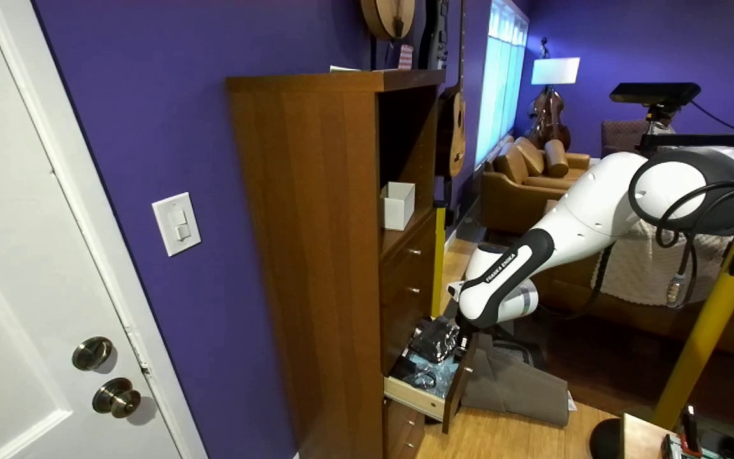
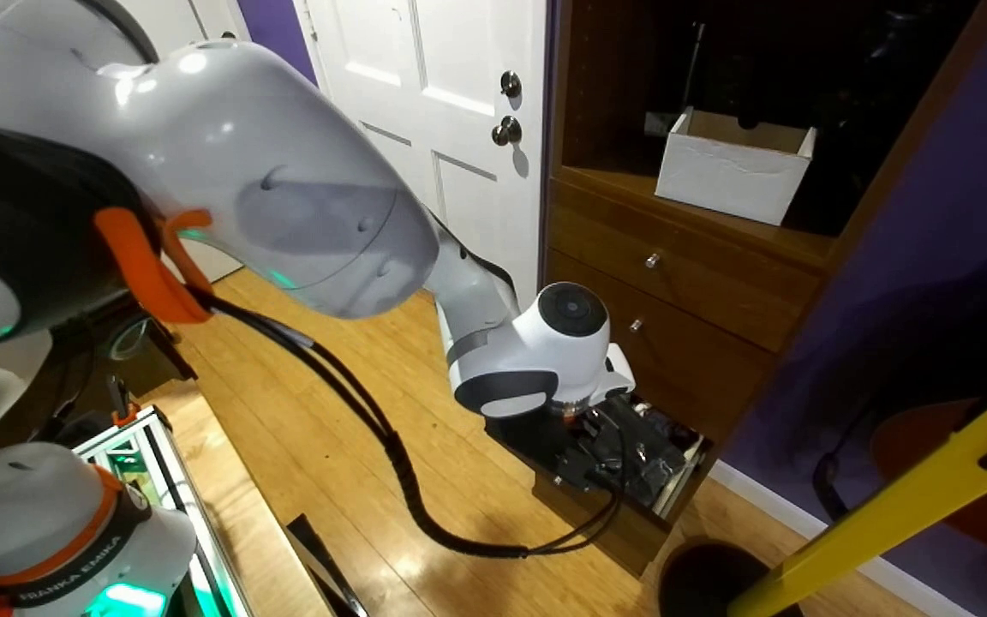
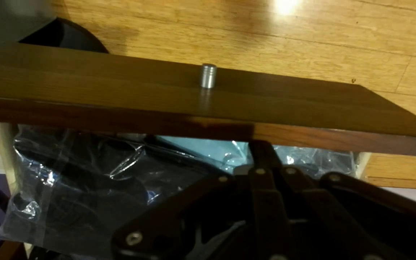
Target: Open the third drawer
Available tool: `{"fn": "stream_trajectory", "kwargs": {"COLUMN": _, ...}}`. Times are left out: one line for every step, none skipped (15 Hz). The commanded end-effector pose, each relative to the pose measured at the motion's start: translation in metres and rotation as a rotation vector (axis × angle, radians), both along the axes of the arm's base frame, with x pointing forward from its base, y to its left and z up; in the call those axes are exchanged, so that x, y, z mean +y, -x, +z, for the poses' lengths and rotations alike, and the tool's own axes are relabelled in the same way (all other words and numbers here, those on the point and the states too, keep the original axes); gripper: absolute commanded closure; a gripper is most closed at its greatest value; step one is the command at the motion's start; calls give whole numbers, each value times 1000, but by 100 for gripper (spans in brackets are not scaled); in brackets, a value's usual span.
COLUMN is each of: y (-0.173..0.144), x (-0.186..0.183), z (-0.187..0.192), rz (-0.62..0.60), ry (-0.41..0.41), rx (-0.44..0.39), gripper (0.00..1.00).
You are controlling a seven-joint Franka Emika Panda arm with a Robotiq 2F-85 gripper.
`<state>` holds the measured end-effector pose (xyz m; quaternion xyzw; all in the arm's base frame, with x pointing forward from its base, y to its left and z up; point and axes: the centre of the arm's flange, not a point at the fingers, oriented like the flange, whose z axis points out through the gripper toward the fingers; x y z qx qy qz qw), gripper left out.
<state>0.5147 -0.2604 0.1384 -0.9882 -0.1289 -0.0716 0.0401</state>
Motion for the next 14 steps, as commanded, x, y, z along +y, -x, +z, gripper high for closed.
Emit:
{"fn": "stream_trajectory", "kwargs": {"y": -2, "x": -1, "z": -13, "rz": -21, "ry": -16, "rx": 151, "gripper": 100}}
{"fn": "stream_trajectory", "kwargs": {"y": -3, "x": -1, "z": -15, "rz": -25, "ry": -20, "rx": 198, "gripper": 100}}
{"fn": "stream_trajectory", "kwargs": {"y": -2, "x": -1, "z": -16, "rz": -29, "ry": -20, "rx": 231, "gripper": 100}}
{"fn": "stream_trajectory", "kwargs": {"y": -2, "x": -1, "z": -16, "rz": -35, "ry": -21, "rx": 261, "gripper": 100}}
{"fn": "stream_trajectory", "kwargs": {"y": -1, "x": 0, "z": -17, "rz": -38, "ry": -22, "rx": 291, "gripper": 100}}
{"fn": "stream_trajectory", "kwargs": {"y": 1, "x": 1, "z": -18, "rz": -42, "ry": -22, "rx": 322, "gripper": 100}}
{"fn": "stream_trajectory", "kwargs": {"y": 2, "x": 2, "z": -21, "rz": -45, "ry": -23, "rx": 353, "gripper": 100}}
{"fn": "stream_trajectory", "kwargs": {"y": 2, "x": 4, "z": -24, "rz": -56, "ry": -21, "rx": 396, "gripper": 100}}
{"fn": "stream_trajectory", "kwargs": {"y": -1, "x": 5, "z": -24, "rz": -61, "ry": -12, "rx": 405, "gripper": 100}}
{"fn": "stream_trajectory", "kwargs": {"y": -3, "x": 7, "z": -27, "rz": -65, "ry": -8, "rx": 418, "gripper": 100}}
{"fn": "stream_trajectory", "kwargs": {"y": -5, "x": 8, "z": -28, "rz": -67, "ry": -7, "rx": 435, "gripper": 100}}
{"fn": "stream_trajectory", "kwargs": {"y": -6, "x": 10, "z": -27, "rz": -70, "ry": -6, "rx": 431, "gripper": 100}}
{"fn": "stream_trajectory", "kwargs": {"y": -8, "x": 11, "z": -27, "rz": -74, "ry": -5, "rx": 417, "gripper": 100}}
{"fn": "stream_trajectory", "kwargs": {"y": -6, "x": 13, "z": -26, "rz": -73, "ry": -1, "rx": 388, "gripper": 100}}
